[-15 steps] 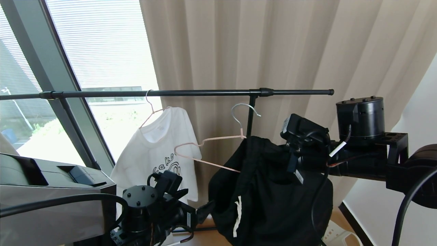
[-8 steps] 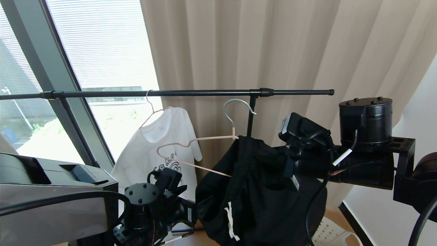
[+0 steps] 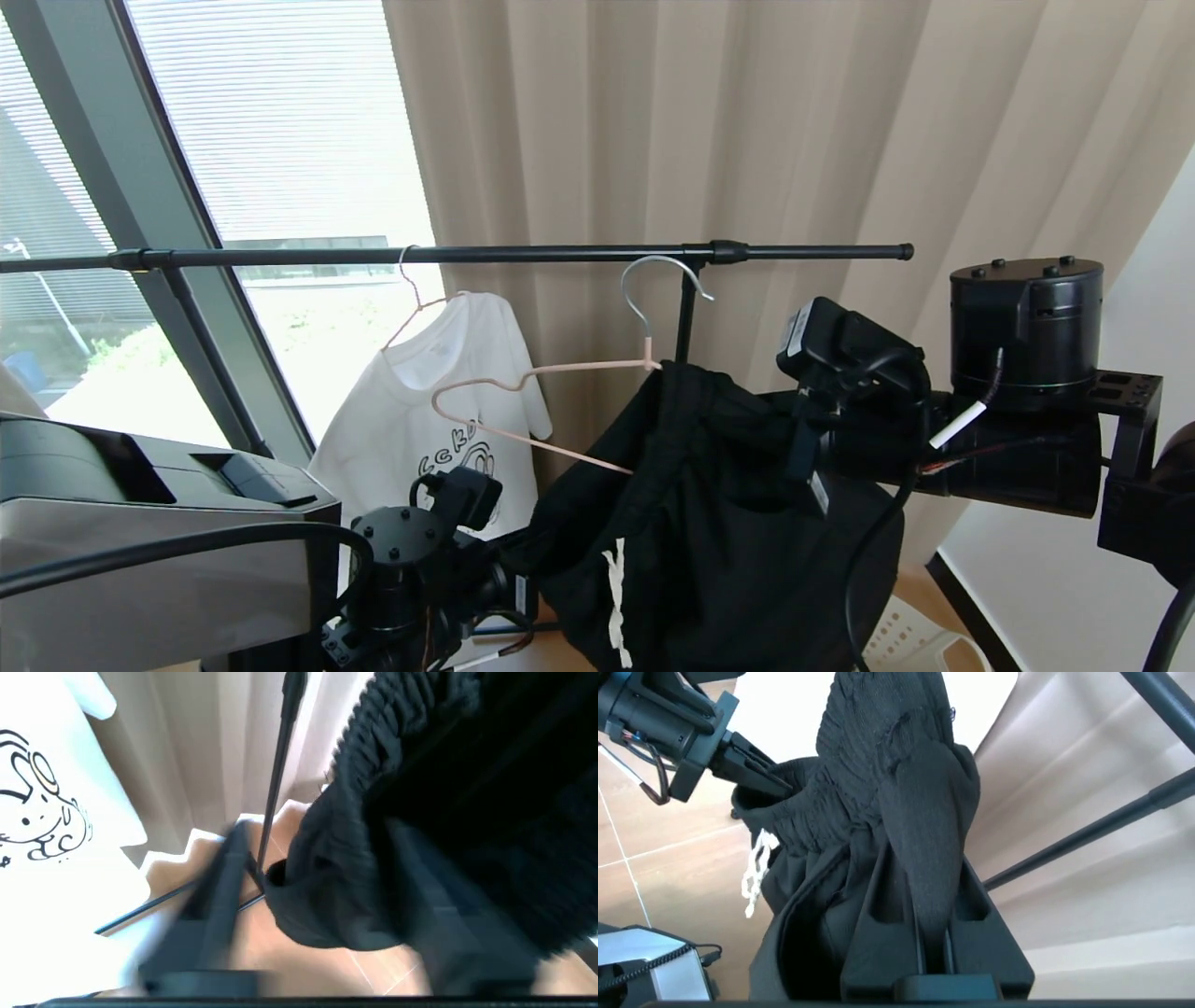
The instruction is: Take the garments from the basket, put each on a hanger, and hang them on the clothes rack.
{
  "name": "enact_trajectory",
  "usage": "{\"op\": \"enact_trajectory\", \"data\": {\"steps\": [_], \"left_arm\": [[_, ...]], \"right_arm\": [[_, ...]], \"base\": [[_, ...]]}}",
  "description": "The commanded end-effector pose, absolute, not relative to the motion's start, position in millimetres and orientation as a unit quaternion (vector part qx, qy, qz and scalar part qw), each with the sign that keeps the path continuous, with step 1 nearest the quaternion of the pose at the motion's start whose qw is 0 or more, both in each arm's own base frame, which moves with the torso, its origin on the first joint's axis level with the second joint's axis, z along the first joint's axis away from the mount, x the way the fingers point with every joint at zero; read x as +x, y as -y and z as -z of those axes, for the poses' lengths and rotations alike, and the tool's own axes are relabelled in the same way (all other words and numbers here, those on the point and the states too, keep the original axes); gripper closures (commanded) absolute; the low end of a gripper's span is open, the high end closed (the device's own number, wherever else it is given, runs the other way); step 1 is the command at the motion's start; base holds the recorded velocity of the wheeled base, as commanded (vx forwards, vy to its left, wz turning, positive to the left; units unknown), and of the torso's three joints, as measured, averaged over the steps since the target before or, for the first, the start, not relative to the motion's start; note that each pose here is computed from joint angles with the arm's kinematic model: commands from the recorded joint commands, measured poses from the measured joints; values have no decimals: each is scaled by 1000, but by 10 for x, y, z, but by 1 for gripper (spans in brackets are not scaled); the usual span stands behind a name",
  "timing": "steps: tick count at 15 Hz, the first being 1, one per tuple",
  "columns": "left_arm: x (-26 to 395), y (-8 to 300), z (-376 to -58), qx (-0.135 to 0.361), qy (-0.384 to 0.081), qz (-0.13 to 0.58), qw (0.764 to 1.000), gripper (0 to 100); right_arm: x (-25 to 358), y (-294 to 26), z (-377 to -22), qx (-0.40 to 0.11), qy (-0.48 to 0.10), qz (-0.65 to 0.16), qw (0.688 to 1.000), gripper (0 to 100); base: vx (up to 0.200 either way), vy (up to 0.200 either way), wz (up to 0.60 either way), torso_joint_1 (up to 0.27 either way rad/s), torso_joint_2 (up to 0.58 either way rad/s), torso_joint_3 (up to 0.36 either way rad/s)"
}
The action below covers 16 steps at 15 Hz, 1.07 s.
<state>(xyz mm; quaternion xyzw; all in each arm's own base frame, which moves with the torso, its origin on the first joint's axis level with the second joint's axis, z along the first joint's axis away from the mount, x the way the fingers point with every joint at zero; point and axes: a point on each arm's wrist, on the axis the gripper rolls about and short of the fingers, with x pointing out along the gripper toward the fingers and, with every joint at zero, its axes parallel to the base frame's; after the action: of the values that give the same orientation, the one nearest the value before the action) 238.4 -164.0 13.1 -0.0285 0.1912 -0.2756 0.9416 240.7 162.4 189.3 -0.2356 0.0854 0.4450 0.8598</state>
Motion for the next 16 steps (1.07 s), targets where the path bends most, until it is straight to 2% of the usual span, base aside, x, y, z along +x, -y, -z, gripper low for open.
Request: {"op": "enact_trajectory", "data": {"steps": [1, 9, 16], "left_arm": [[2388, 1616, -243, -34, -173, 275, 945, 100], [2566, 1453, -331, -34, -145, 242, 959, 100], [2665, 1331, -369, -31, -131, 219, 966, 100]], "right_arm": [[2447, -1605, -1873, -236, -90, -439, 862, 100], [2493, -1585, -1774, -240, -108, -435, 861, 100], [2501, -1456, -1649, -307, -101, -432, 842, 100]], "base": [[0, 0, 0, 0, 0, 0], [0, 0, 0, 0, 0, 0], [0, 0, 0, 0, 0, 0]]}}
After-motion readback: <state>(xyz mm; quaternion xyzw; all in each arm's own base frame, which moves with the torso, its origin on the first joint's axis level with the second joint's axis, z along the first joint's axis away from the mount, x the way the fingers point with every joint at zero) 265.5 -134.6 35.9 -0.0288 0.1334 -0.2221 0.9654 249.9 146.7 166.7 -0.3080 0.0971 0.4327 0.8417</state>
